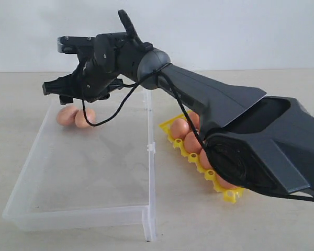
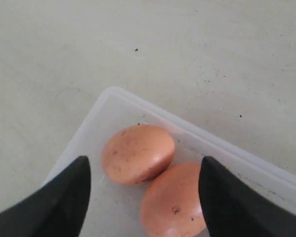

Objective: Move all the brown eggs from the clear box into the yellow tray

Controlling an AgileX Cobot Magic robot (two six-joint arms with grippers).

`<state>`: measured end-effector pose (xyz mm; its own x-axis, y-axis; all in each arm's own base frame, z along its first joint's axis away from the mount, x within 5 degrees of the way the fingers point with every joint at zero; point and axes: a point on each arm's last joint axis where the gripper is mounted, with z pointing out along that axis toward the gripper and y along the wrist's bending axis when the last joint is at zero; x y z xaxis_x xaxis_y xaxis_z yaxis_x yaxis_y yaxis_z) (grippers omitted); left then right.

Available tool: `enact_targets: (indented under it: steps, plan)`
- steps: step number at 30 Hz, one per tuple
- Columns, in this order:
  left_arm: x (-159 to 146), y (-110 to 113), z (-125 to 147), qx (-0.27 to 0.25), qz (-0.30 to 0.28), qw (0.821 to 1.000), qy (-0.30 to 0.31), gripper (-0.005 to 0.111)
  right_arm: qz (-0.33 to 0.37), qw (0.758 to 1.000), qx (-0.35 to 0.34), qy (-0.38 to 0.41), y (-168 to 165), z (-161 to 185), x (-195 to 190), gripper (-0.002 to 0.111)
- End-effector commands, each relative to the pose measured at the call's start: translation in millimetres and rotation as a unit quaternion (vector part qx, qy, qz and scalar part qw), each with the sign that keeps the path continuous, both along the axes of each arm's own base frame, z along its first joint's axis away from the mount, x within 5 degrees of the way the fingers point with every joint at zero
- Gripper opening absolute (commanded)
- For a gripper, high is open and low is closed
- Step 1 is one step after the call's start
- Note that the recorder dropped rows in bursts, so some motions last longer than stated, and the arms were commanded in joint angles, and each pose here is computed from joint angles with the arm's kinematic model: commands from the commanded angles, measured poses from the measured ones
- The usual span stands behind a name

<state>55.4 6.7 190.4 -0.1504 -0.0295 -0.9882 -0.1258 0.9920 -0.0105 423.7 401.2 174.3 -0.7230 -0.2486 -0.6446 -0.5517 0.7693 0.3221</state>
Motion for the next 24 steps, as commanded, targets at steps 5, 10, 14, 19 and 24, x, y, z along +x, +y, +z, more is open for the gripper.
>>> enact_targets:
  steps: [5,10,14,19,24]
  plan:
    - [-0.3,-0.3,1.7,-0.002,-0.002,1.0,-0.005,-0.004,-0.016,0.996,-0.071,0.055,-10.1,-30.7,-0.9,0.059]
    - [-0.3,-0.3,1.7,-0.002,-0.002,1.0,-0.005,-0.004,-0.022,0.994,-0.081,0.065,-11.4,-36.6,-1.2,0.059]
    - [-0.3,-0.3,1.7,-0.002,-0.002,1.0,-0.005,-0.004,-0.039,0.996,-0.06,0.061,-8.7,-43.2,2.2,0.059]
    - [-0.3,-0.3,1.7,-0.002,-0.002,1.0,-0.005,-0.004,-0.052,0.997,-0.034,0.046,-4.9,-53.0,7.2,0.059]
    - [-0.3,-0.3,1.7,-0.002,-0.002,1.0,-0.005,-0.004,-0.053,0.997,-0.038,0.048,-5.0,-60.5,7.6,0.027]
